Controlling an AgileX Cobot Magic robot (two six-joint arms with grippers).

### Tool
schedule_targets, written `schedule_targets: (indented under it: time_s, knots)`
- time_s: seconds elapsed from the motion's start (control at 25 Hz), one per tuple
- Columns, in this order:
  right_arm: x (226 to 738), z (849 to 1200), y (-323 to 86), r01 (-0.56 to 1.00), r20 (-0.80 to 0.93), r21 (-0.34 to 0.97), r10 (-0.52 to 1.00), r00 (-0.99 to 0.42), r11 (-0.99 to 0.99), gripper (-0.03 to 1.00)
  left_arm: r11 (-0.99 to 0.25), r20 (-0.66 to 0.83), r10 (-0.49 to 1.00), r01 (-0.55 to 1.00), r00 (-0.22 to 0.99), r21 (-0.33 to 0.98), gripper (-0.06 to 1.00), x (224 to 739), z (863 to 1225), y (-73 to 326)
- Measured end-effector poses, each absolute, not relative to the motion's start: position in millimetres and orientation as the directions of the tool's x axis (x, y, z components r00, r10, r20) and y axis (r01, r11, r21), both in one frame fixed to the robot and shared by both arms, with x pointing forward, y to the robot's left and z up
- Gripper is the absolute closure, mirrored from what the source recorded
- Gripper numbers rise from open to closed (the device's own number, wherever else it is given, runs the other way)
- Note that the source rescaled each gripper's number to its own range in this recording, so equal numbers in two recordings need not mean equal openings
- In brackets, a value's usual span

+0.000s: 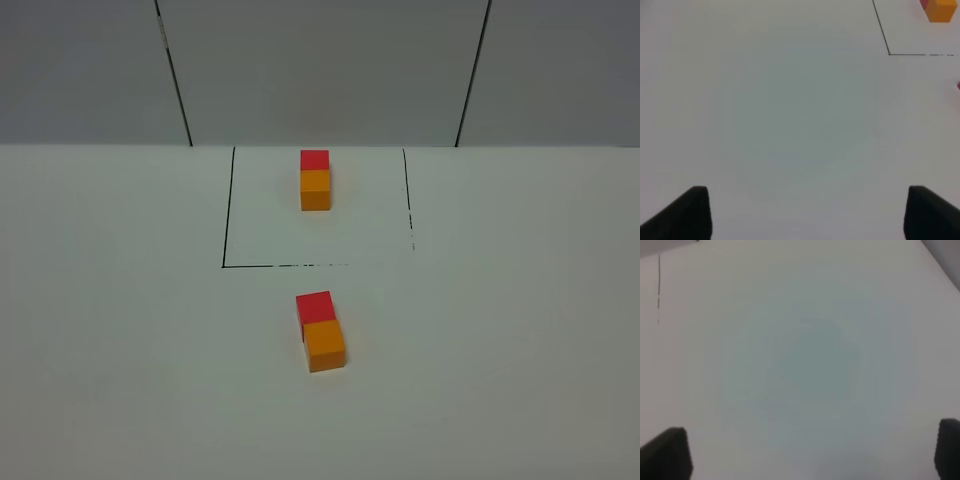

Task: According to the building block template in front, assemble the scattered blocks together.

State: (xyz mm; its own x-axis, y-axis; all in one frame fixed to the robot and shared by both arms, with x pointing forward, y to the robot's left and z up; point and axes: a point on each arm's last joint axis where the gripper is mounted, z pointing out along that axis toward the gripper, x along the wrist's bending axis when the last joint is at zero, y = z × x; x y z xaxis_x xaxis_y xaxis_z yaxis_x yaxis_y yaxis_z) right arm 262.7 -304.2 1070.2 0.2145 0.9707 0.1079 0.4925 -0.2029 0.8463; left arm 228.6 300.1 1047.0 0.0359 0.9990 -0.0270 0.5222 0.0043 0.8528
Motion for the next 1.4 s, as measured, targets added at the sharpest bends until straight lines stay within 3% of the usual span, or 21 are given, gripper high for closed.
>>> schedule_targets:
  time_s: [0.64,1.4]
  knots:
    - [233.0,1060.5,-296.3,0.385,0.119,0.912,0.989,0.088,-0.144,0.19,0.004,-0.027,0.999,0.522,0.036,0.853,0.30,228.6,1047.0,300.1]
    - [233.5,1052.6,-294.2,0.443,0.139,0.886,0.990,0.018,-0.133,0.19,0.004,-0.027,0.999,0.522,0.036,0.853,0.30,228.6,1047.0,300.1]
